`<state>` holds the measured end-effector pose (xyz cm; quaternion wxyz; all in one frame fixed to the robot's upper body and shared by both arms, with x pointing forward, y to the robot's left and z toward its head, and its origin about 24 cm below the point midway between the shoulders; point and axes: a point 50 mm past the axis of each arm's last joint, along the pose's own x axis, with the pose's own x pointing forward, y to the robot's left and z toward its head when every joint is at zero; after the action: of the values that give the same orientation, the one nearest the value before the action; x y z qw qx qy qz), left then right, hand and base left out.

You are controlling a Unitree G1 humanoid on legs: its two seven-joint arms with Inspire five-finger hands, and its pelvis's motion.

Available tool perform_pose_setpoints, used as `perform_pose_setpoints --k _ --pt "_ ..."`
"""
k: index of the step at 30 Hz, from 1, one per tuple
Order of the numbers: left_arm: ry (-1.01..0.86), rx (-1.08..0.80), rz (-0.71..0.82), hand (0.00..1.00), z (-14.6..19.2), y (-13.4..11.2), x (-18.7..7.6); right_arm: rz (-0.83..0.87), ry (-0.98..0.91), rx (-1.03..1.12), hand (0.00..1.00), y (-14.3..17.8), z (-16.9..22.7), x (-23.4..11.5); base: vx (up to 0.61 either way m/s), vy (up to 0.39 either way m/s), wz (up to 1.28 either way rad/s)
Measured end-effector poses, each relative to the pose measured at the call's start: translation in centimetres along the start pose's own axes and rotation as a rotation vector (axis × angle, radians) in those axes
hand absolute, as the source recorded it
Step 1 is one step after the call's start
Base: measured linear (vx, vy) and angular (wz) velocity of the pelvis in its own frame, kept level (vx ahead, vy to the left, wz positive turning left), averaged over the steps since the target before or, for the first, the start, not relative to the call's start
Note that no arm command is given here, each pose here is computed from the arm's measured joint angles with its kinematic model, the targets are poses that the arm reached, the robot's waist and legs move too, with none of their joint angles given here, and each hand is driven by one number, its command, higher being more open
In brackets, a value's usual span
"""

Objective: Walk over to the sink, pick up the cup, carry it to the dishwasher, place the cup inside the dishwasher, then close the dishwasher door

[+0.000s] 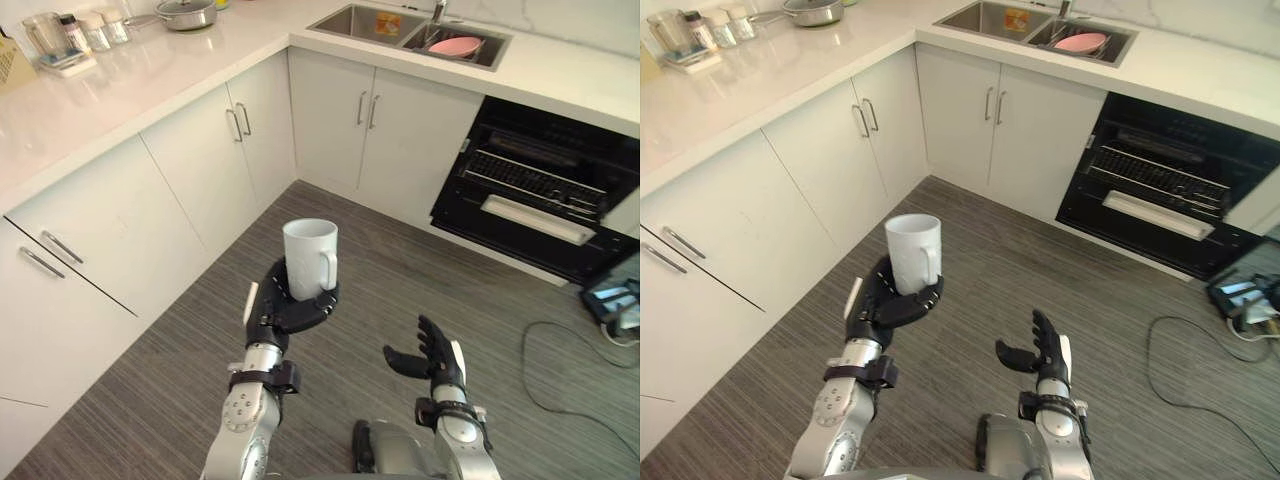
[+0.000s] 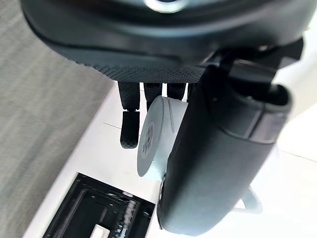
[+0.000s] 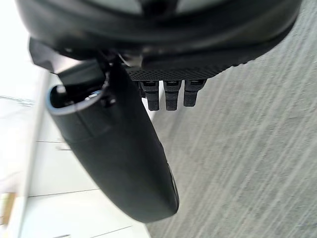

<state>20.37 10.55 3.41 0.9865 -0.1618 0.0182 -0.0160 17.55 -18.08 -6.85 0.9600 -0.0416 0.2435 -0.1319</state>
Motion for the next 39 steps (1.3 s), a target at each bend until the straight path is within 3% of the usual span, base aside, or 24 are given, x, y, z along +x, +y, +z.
perform_pose_setpoints --k 8,15,19,28,35,39 --pt "-0.059 -0.050 -0.007 0.30 1.5 -0.4 -0.9 -0.016 -0.094 0.034 0.90 -0.3 1.7 -1.3 0.31 -0.086 0.03" --pt "-0.025 -0.032 0.081 0.30 0.8 1.5 -1.9 -0.031 -0.135 0.063 0.90 -0.4 3.0 -0.7 0.33 0.218 -0.31" --pt "-0.027 0.000 0.088 0.30 1.0 1.9 -1.9 -0.008 -0.253 0.129 0.90 0.6 6.0 -1.2 0.47 0.322 -0.45" --pt "-0.038 0.031 0.038 0.30 1.2 1.4 -1.5 0.039 -0.401 0.225 0.90 1.5 9.1 -1.6 0.34 -0.006 -0.24" --pt "0.048 0.007 0.050 0.30 -1.0 0.8 0.1 0.042 -0.402 0.272 0.90 0.5 9.2 -1.4 0.45 -0.139 -0.17" --pt "0.009 -0.020 0.048 0.30 -0.3 0.4 -0.7 0.076 -0.536 0.344 0.90 0.4 11.7 -3.9 0.39 -0.067 -0.39"
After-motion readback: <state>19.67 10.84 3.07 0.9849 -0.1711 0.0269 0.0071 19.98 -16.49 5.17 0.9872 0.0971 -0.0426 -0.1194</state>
